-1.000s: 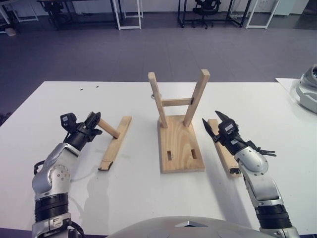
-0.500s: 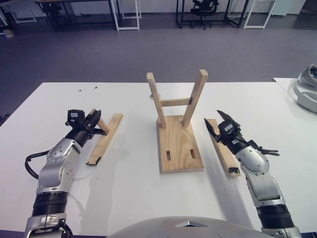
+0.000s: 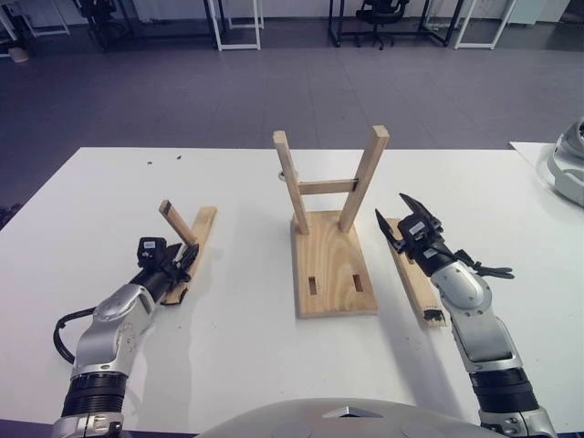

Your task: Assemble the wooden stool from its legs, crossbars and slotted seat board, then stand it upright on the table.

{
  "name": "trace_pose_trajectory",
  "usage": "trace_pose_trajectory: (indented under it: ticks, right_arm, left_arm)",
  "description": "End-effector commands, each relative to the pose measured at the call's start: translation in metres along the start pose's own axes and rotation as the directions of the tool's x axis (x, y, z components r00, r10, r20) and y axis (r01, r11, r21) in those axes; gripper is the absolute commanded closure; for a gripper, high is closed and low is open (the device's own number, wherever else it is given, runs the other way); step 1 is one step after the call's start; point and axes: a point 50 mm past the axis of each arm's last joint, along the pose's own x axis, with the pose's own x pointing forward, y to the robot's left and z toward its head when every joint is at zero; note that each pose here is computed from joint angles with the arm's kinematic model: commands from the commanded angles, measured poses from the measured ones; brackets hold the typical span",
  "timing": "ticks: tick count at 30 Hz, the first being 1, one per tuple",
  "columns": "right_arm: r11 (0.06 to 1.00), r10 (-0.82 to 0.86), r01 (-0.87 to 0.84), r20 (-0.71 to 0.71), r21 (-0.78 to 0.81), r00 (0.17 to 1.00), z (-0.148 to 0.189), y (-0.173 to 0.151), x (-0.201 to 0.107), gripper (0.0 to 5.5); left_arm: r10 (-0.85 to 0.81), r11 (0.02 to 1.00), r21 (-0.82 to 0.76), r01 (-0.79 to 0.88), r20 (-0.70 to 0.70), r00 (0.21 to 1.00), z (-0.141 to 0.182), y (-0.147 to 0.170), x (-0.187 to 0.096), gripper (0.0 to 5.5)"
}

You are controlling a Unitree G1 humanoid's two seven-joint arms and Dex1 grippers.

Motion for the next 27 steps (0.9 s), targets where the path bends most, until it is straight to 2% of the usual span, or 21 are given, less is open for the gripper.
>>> trace_pose_trajectory:
  ticks: [1,6,10,14,21,23,25,27]
  right_arm:
    - [1.000,-0.024,0.024,-0.022,0.008,0.999,-0.002,0.005,-0.004,2.67]
    - [0.999,-0.040,0.041,-0.037,0.024,0.999,-0.003,0.014,-0.006,2.67]
    - [0.998,-0.051,0.052,-0.049,0.018,0.997,-0.006,0.014,-0.005,2.67]
    - [0.997,-0.069,0.070,-0.054,0.016,0.996,-0.006,0.014,-0.002,2.67]
    - [0.996,-0.079,0.082,-0.065,0.045,0.995,-0.007,0.011,-0.001,2.67]
    - [0.986,-0.059,0.068,-0.060,0.155,0.996,-0.005,0.008,0.001,2.67]
    - [0.959,-0.045,0.052,-0.032,0.279,0.998,0.001,0.000,0.004,2.67]
    - [0.892,-0.033,0.006,0.052,0.452,0.998,0.017,-0.015,0.009,2.67]
  left_arm:
    - [-0.006,1.000,0.025,0.008,-0.099,0.995,0.008,0.005,-0.013,2.54]
    - [0.019,0.999,0.054,-0.008,-0.200,0.980,0.006,0.005,-0.015,1.67]
    - [0.023,0.992,0.122,0.004,-0.225,0.974,0.008,0.002,-0.010,1.26]
    - [0.031,0.982,0.189,0.021,-0.267,0.963,0.002,0.001,-0.009,1.96]
    - [-0.011,0.986,0.160,0.054,-0.262,0.965,-0.005,0.002,-0.009,3.12]
    - [-0.046,0.990,0.124,0.069,-0.179,0.983,-0.001,0.001,-0.006,3.41]
    - [-0.049,0.994,0.099,0.056,-0.078,0.996,0.008,0.003,-0.004,3.46]
    - [-0.062,0.994,0.099,0.054,0.090,0.994,0.031,0.005,-0.003,3.46]
